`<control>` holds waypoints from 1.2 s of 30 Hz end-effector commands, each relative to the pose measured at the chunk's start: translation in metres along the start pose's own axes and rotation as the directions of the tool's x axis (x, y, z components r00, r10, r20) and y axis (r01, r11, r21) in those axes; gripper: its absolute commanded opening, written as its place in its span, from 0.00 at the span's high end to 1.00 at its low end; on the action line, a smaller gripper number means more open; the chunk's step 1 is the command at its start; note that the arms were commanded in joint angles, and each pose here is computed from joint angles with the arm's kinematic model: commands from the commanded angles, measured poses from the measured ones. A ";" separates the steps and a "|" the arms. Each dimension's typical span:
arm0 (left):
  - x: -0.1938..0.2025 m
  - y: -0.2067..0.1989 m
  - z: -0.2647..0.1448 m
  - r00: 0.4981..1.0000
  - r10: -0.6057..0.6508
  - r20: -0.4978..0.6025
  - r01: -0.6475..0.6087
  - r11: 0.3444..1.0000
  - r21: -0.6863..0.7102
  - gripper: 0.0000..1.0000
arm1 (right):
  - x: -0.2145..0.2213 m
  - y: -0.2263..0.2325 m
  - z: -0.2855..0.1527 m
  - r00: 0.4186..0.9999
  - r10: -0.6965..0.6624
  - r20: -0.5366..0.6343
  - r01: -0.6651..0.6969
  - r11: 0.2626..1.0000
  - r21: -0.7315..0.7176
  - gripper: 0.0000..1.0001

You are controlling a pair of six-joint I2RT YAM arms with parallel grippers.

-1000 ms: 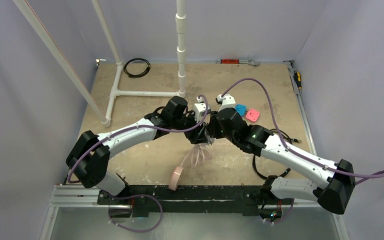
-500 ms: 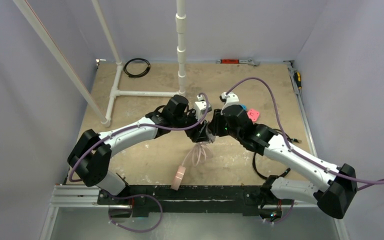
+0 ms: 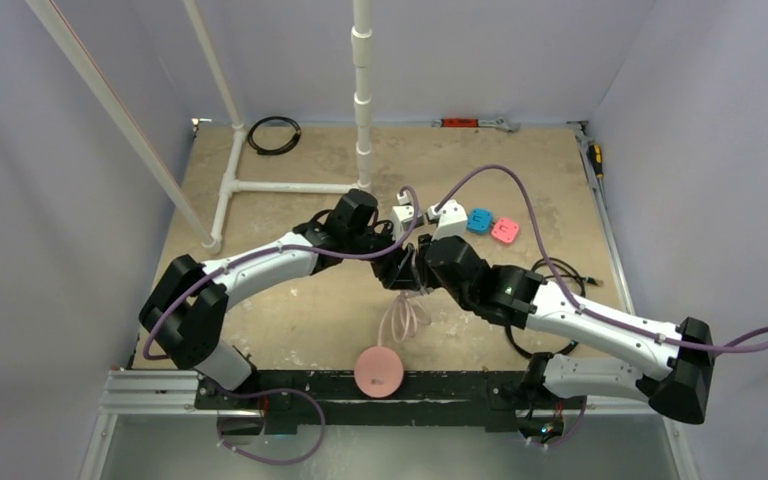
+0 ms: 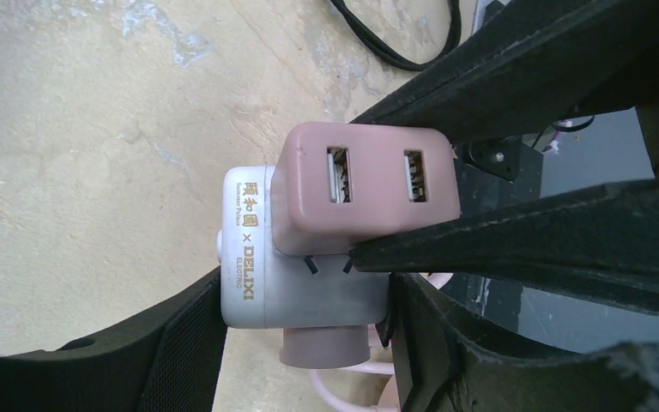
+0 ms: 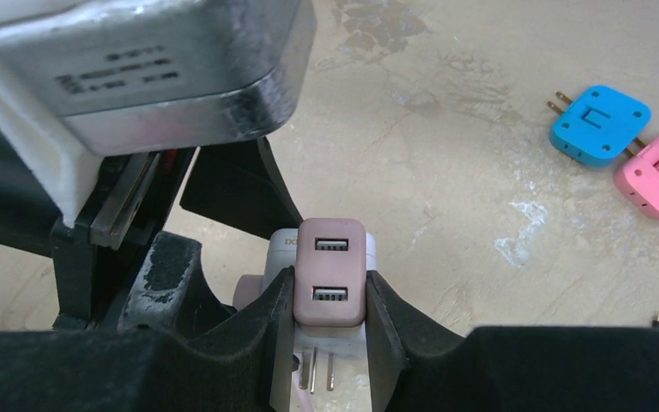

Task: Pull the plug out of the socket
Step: Remove the plug from the socket.

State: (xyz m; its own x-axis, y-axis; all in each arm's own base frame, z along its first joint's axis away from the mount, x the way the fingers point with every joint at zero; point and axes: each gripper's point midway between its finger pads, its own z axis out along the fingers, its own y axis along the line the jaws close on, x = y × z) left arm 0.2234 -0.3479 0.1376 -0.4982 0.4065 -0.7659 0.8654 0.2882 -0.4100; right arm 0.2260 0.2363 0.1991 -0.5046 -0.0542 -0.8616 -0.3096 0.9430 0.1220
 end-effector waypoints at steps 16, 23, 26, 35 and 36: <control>0.017 0.057 -0.019 0.998 -0.048 -0.042 0.034 0.960 -0.279 1.00 | -0.054 0.009 -0.007 0.992 0.112 0.055 -0.106 0.989 -0.099 1.00; 0.014 0.053 -0.019 0.999 -0.041 -0.036 0.030 0.963 -0.269 1.00 | -0.056 0.002 0.007 0.992 0.124 0.034 -0.120 0.988 -0.099 1.00; 0.013 0.052 -0.019 0.999 -0.042 -0.031 0.032 0.964 -0.265 1.00 | -0.059 0.006 0.007 0.990 0.135 0.031 -0.131 0.985 -0.113 1.00; 0.007 0.050 -0.023 0.999 -0.039 -0.011 0.035 0.963 -0.266 1.00 | -0.049 -0.004 0.010 0.993 0.121 0.020 -0.119 0.991 -0.061 1.00; 0.007 0.050 -0.023 0.999 -0.039 -0.009 0.035 0.963 -0.269 1.00 | -0.048 -0.005 0.009 0.992 0.122 0.020 -0.120 0.991 -0.058 1.00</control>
State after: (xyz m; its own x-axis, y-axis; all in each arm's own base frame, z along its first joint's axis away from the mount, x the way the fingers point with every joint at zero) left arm 0.2555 -0.3048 0.1026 -0.5713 0.4390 -0.6935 0.7847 0.5399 -0.3046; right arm 0.2555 0.2367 0.2215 -0.5498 0.0456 -0.8341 -0.2924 0.9248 0.2432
